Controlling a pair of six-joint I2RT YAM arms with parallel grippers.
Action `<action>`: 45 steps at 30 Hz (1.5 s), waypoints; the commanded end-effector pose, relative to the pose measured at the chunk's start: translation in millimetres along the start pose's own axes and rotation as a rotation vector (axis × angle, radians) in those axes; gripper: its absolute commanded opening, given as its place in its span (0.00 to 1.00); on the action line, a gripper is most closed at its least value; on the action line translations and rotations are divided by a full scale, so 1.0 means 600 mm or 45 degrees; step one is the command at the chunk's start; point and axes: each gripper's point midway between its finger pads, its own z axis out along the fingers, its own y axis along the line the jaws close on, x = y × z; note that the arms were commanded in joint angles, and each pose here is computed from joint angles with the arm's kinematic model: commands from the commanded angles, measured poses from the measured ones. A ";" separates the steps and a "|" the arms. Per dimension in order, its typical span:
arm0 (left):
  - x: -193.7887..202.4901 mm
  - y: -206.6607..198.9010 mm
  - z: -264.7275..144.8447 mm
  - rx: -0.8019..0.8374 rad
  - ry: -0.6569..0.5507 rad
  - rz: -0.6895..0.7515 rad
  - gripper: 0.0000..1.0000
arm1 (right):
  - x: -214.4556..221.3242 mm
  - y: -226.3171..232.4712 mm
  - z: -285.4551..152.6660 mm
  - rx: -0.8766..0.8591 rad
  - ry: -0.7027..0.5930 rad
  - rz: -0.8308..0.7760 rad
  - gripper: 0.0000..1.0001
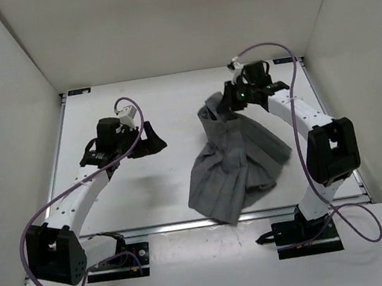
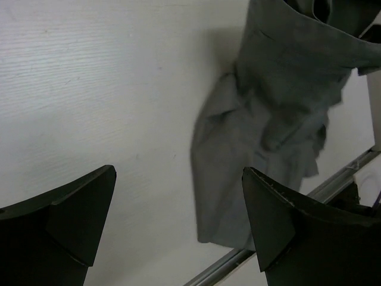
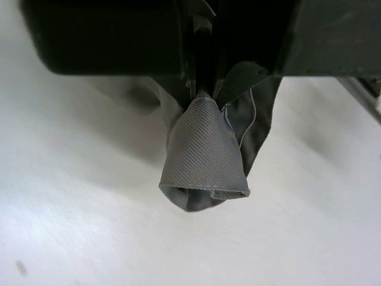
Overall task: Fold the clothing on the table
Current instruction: Move the skirt to the center of the board, then flatten the skirt out
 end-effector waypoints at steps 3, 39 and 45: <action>-0.030 -0.074 0.007 0.243 -0.062 0.055 0.98 | -0.100 0.166 0.023 -0.260 -0.125 -0.228 0.00; 0.061 0.035 0.198 -0.356 0.068 -0.333 0.98 | -0.028 -0.066 0.053 0.111 0.072 -0.246 0.91; 0.079 0.054 0.221 -0.398 0.096 -0.352 0.88 | -0.041 -0.050 0.128 0.116 0.113 -0.375 0.91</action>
